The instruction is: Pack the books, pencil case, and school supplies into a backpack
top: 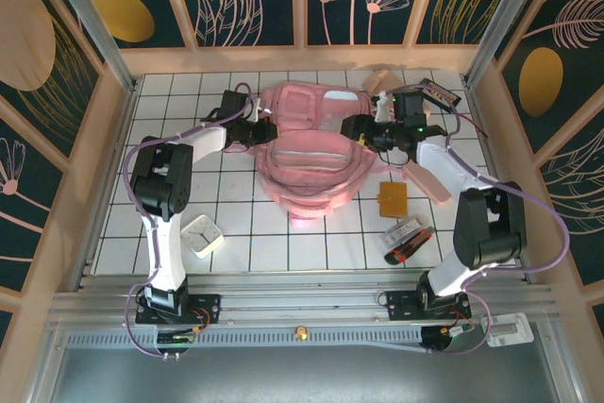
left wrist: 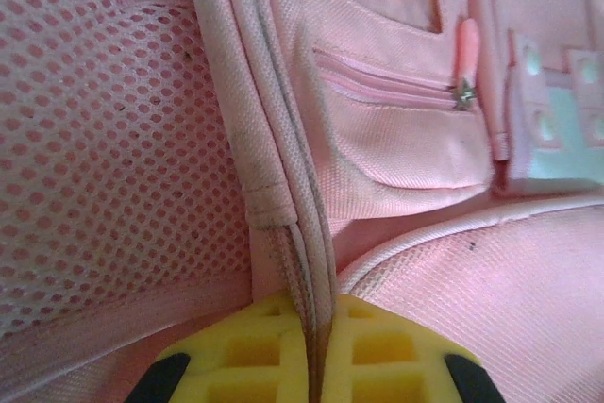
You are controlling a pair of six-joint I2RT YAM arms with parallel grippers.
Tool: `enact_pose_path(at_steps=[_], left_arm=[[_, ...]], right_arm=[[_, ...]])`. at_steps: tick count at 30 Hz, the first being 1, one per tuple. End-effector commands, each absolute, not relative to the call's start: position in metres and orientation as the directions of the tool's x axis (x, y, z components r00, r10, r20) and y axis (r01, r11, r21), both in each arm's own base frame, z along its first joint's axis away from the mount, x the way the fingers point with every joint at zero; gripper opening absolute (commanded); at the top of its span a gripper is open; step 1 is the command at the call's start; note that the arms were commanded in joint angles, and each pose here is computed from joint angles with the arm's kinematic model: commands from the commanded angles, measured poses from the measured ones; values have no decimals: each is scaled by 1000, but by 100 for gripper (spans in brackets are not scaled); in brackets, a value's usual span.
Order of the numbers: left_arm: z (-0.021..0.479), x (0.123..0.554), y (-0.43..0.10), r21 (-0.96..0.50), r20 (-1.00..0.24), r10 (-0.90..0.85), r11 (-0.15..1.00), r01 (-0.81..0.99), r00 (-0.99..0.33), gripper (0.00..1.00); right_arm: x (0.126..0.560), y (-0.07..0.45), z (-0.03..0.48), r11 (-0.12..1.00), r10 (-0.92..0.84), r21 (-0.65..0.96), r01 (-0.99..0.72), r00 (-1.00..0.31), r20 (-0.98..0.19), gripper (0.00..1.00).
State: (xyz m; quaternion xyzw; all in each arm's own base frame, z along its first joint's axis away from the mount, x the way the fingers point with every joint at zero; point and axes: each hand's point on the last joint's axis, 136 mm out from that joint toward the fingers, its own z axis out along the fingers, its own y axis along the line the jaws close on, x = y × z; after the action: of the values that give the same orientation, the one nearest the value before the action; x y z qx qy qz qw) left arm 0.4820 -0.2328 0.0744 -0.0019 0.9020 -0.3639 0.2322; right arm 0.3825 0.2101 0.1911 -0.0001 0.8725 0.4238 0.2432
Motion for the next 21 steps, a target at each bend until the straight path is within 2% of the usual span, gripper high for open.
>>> enact_pose_path(at_steps=[1,5,9,15,21], left_arm=[[166,475,-251,-822,-395,-313,540,181,-864,0],[212,463,-251,-910,-329,-436,383,158,-838,0],[230,448,-243,-958,-245,-523,259,122,-816,0],[244,426,-244,-962,-246,-543,237,135,-803,0],[253,409,-245,-967,-238,-557,211,142,-796,0]], right_arm=[[359,225,209,635,267,754,-168,-868,-418,68],[328,244,203,563,328,820,-106,-882,-339,70],[299,253,186,523,393,852,-24,-880,-266,75],[276,265,157,410,458,909,78,-879,-131,76],[266,276,146,347,512,926,151,-858,-52,76]])
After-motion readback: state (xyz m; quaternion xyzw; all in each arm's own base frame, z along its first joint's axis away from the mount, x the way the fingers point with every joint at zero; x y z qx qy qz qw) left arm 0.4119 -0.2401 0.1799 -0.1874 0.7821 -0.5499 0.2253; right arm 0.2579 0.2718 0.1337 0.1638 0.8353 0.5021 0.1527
